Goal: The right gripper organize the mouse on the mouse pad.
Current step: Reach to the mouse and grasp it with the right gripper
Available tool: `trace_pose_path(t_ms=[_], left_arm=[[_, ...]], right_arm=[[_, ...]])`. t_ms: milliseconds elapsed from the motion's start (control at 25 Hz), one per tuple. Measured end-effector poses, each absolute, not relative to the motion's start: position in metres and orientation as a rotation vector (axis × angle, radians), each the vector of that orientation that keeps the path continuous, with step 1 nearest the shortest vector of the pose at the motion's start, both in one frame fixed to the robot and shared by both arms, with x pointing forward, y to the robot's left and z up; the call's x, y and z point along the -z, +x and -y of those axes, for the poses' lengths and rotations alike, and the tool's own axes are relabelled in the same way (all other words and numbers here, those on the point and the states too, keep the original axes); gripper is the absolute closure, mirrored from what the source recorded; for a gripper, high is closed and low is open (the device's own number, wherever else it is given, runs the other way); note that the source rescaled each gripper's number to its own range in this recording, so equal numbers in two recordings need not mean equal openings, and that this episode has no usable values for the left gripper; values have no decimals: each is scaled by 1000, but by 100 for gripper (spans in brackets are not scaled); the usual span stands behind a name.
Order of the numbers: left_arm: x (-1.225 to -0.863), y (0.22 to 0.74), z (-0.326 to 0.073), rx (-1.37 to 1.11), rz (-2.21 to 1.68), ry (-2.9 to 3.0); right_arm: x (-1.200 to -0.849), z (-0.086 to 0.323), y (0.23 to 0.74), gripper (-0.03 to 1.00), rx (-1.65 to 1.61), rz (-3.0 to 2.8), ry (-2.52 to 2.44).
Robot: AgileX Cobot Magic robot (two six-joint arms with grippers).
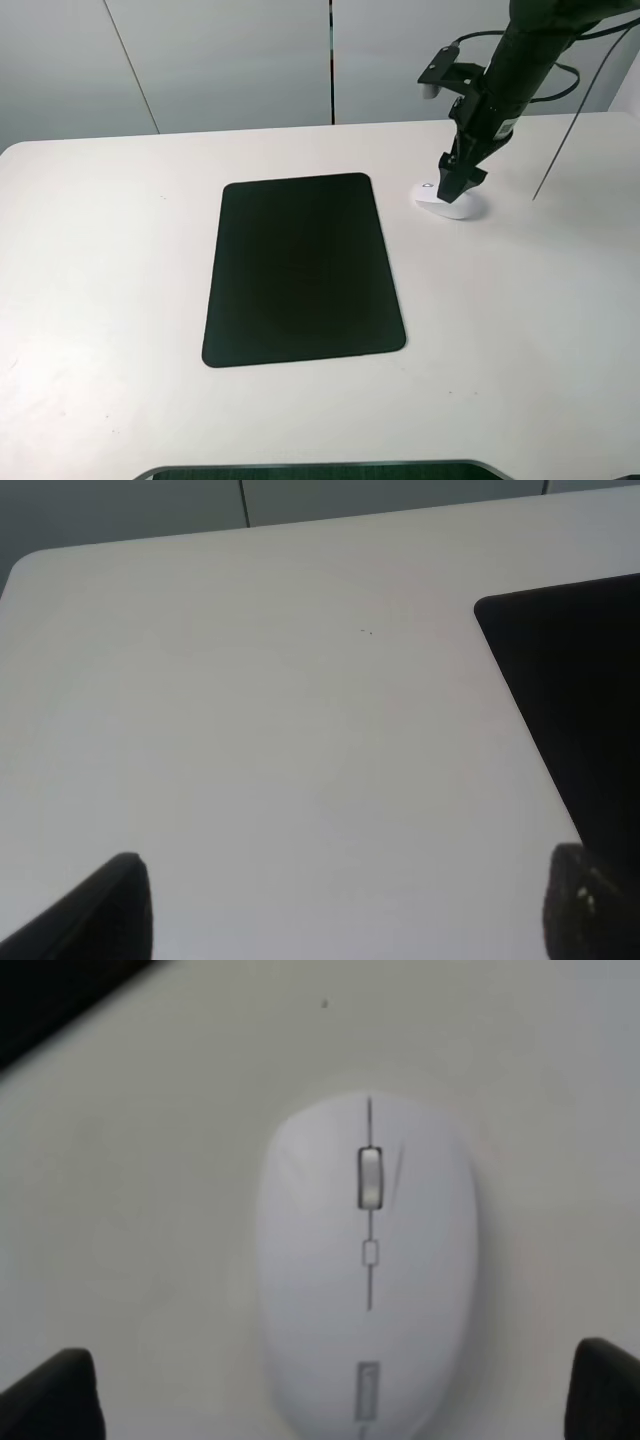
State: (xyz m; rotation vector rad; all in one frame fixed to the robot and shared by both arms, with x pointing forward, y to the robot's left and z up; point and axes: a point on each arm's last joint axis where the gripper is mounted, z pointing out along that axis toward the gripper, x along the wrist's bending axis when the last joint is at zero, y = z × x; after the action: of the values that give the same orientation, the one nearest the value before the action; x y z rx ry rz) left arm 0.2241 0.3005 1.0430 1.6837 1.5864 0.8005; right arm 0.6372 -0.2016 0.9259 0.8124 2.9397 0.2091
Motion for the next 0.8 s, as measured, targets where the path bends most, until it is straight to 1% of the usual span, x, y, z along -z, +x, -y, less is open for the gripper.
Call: trace_pose_path(t_ms=[240,800], left_arm=[[-1043,224,-301,-800,-1586,1684],[-1043,224,-301,-800,-1586,1684]], right_arm=[[-906,198,655,-3,-178,-2969,781],[-869,200,661,-3,-141,-3016,782]])
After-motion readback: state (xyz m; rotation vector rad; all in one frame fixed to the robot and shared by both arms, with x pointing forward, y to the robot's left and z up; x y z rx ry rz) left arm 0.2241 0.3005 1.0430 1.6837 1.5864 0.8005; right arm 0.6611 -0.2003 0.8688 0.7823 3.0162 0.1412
